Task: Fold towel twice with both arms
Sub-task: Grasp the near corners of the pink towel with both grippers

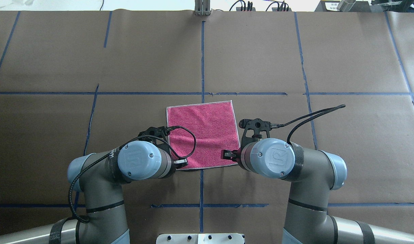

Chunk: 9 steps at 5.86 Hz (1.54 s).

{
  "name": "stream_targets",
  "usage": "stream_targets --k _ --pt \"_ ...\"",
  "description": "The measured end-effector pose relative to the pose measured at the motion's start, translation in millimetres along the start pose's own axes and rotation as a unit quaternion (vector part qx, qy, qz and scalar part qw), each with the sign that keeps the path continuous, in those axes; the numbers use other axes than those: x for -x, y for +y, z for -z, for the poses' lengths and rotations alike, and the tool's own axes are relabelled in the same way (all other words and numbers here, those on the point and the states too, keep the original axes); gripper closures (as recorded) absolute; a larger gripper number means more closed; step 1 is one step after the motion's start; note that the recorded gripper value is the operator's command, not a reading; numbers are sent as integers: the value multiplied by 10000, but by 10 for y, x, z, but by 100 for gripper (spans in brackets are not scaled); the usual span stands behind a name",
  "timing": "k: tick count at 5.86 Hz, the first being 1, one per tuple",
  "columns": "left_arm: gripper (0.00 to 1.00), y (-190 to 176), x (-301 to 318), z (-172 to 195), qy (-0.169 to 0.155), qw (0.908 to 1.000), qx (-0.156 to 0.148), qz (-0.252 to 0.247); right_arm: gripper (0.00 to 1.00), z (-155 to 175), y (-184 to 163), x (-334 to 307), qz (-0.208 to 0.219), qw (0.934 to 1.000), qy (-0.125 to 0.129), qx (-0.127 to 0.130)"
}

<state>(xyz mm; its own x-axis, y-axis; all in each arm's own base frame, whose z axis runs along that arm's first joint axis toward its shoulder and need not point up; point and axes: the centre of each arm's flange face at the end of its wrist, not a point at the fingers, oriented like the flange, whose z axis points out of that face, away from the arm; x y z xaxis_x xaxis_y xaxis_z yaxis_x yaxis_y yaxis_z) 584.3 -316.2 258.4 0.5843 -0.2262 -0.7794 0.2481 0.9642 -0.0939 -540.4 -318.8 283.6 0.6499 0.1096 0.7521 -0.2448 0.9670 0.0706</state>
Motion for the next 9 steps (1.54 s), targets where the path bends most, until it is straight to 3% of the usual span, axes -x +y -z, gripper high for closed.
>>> stream_targets --k 3,4,6,9 --pt "98 1 -4 14 16 10000 5 -13 30 -201 148 -14 -30 9998 179 -28" --pt "98 2 -4 17 19 10000 7 -12 45 -256 165 -32 -27 9997 234 -20" --pt "98 2 -5 18 17 10000 7 -15 95 -229 167 -4 -30 9998 197 -22" --pt "98 -2 0 26 21 10000 0 -12 100 -249 155 -17 -28 9997 234 -56"
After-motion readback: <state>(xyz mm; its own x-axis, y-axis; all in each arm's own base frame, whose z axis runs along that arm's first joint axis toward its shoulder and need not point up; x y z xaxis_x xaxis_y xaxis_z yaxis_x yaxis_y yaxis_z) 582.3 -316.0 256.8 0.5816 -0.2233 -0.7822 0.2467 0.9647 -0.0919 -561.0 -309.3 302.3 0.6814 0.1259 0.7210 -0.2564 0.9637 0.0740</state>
